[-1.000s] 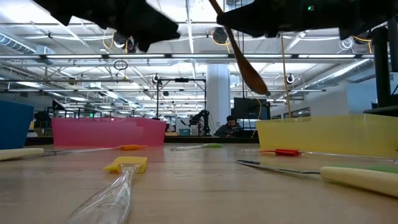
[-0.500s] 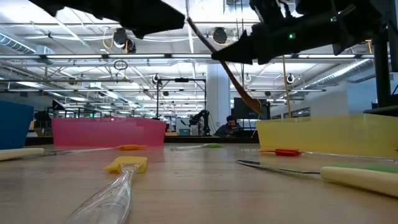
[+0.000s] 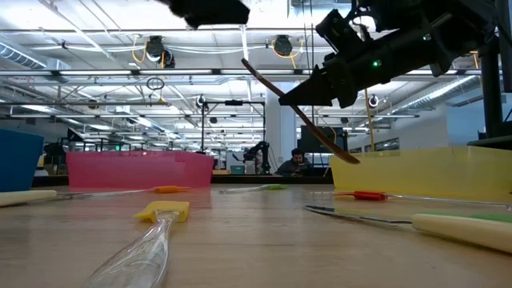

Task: Pick & Place Kitchen Items
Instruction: Put the brown serving spoon into the red bin

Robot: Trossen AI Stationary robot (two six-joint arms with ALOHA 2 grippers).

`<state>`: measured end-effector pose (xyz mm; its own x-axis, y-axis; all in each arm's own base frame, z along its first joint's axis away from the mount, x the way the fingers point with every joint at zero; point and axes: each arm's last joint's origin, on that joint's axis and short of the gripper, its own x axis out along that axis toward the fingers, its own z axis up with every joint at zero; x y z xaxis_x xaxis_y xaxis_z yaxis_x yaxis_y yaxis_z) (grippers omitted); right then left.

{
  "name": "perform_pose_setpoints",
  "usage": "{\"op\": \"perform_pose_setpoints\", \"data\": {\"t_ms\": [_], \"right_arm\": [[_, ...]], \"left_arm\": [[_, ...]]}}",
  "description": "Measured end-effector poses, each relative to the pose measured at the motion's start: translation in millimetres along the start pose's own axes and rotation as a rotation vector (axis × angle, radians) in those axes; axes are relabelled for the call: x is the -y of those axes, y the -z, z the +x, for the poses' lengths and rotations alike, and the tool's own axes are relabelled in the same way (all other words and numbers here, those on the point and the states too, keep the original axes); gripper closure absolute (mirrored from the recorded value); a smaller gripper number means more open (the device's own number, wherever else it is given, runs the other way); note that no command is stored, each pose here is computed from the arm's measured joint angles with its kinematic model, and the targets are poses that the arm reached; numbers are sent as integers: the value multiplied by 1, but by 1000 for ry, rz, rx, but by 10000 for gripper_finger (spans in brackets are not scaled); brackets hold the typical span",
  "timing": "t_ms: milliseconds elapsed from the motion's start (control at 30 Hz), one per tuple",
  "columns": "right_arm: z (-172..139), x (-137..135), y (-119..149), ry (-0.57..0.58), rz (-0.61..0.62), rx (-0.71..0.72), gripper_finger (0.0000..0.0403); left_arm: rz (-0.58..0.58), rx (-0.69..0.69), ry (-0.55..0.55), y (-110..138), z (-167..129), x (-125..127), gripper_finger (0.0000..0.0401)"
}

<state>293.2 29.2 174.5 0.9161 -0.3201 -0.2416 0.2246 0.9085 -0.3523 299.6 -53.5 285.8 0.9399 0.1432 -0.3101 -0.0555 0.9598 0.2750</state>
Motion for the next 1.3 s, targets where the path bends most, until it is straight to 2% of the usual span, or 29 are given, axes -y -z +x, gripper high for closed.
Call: {"op": "perform_pose_setpoints", "data": {"t_ms": [133,267,467,667,833,1000,1200,1300], "right_arm": [[0,-2,-1,-54,1,17,360],[0,-3,-1,-71,0,19,360],[-2,-7,2,-92,-13,-12,360],[-4,-10,1,-102,-49,-1,360],[-3,-7,-2,-85,-46,26,360],[-3,-7,-3,-84,-56,41,360],[-3,-7,-3,-84,-56,39,359],[-3,-7,-3,-86,-56,39,359]], "left_arm": [[19,-123,-8,-25,13,-11,265],[0,-275,-15,-34,38,-15,265],[37,-486,6,-41,70,-12,265],[-3,-533,12,-56,88,-9,265],[-39,-610,59,-45,96,-5,265],[-12,-720,11,-32,95,-5,265],[-15,-712,-48,-33,96,-8,265],[-29,-725,-17,-32,96,-10,265]]}}
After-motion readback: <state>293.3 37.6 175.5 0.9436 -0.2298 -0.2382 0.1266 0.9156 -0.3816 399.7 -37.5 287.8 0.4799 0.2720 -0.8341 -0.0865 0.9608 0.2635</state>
